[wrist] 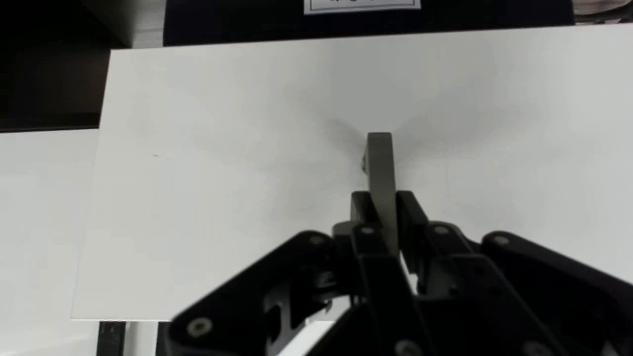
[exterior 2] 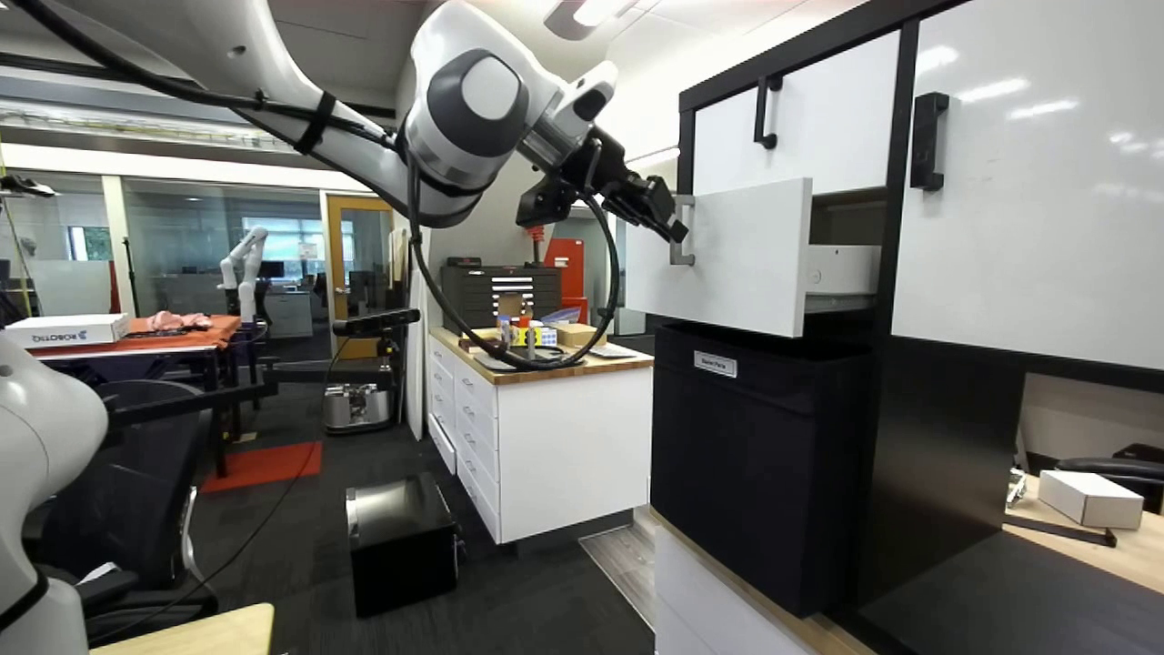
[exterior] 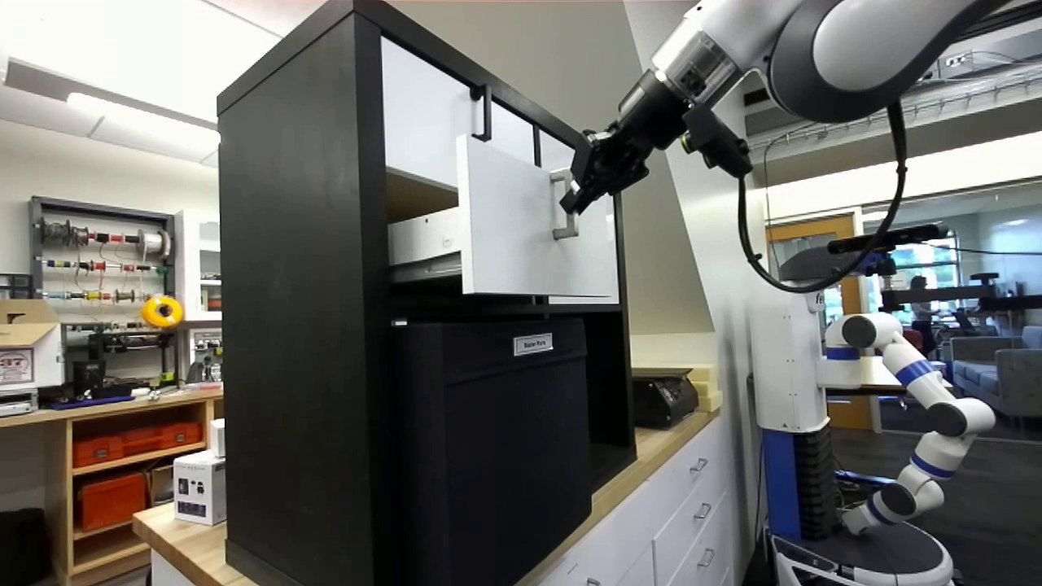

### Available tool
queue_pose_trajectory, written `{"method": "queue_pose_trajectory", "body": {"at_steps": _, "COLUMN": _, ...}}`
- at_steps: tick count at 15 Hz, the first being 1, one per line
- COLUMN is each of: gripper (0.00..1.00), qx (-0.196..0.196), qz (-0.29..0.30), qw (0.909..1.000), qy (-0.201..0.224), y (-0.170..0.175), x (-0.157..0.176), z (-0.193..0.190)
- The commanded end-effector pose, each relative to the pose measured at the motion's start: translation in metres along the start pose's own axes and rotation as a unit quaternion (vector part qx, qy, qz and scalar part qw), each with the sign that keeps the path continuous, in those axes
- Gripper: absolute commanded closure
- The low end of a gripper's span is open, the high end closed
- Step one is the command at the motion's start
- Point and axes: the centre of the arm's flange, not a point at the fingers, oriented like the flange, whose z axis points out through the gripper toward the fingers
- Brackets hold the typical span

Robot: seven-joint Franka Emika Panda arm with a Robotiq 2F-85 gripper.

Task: Open the bottom drawer on the left side of the cabinet

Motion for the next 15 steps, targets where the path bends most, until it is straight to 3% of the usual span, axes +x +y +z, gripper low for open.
{"method": "queue_pose_trajectory", "body": {"at_steps": 1, "gripper": 0.92, "qx": -0.029, "qz": 0.047, "qw": 0.9983, "qy": -0.019, "y": 0.008, "x": -0.058, "z": -0.018}}
{"method": "queue_pose_trajectory", "body": {"at_steps": 12, "gripper": 0.92, "qx": -0.050, "qz": 0.080, "qw": 0.9955, "qy": -0.015, "y": 0.009, "x": -0.089, "z": -0.054}}
{"method": "queue_pose_trajectory", "body": {"at_steps": 13, "gripper": 0.60, "qx": -0.051, "qz": 0.078, "qw": 0.9955, "qy": -0.016, "y": 0.008, "x": -0.089, "z": -0.055}}
{"method": "queue_pose_trajectory", "body": {"at_steps": 15, "gripper": 0.60, "qx": -0.048, "qz": 0.079, "qw": 0.9956, "qy": -0.014, "y": 0.007, "x": -0.086, "z": -0.055}}
